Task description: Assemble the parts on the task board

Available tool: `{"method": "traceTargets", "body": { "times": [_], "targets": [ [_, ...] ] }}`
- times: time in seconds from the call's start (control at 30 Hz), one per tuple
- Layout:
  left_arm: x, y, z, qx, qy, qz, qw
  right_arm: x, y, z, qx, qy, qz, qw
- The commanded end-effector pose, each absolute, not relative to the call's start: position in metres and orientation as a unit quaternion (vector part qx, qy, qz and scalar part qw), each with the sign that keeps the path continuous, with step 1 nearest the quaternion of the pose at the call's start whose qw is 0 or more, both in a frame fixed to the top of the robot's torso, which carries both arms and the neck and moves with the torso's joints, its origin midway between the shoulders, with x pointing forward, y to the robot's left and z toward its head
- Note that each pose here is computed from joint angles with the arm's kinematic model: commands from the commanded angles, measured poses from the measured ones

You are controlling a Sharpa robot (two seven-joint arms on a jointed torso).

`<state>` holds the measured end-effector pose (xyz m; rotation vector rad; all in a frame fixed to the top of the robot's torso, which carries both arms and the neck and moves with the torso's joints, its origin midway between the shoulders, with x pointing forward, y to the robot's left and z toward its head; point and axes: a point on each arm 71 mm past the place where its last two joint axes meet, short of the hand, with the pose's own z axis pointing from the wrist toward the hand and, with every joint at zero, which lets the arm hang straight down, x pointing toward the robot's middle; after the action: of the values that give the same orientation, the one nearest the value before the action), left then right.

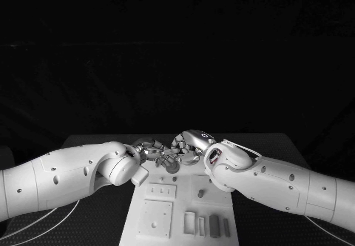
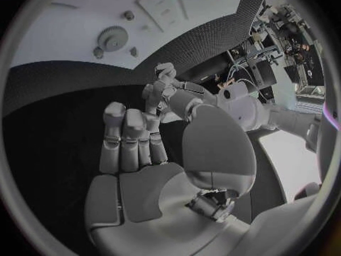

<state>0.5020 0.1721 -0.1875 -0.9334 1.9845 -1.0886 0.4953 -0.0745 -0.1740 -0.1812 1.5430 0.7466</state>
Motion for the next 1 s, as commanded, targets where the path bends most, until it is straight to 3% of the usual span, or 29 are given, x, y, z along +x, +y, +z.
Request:
{"method": "traceTargets", "body": {
  "times": [0.03, 1.0],
  "targets": [
    [0.5016, 0.1639, -0.1805, -0.347, 0.757, -0.440, 0.336, 0.4926, -0.0714, -0.1791, -0.086, 0.686, 0.335, 0.640],
    [0.5028, 0.1637, -0.1835, -0.363, 0.762, -0.424, 0.330, 0.4878, -0.0662, -0.1831, -0.085, 0.688, 0.342, 0.635]
  ]
}}
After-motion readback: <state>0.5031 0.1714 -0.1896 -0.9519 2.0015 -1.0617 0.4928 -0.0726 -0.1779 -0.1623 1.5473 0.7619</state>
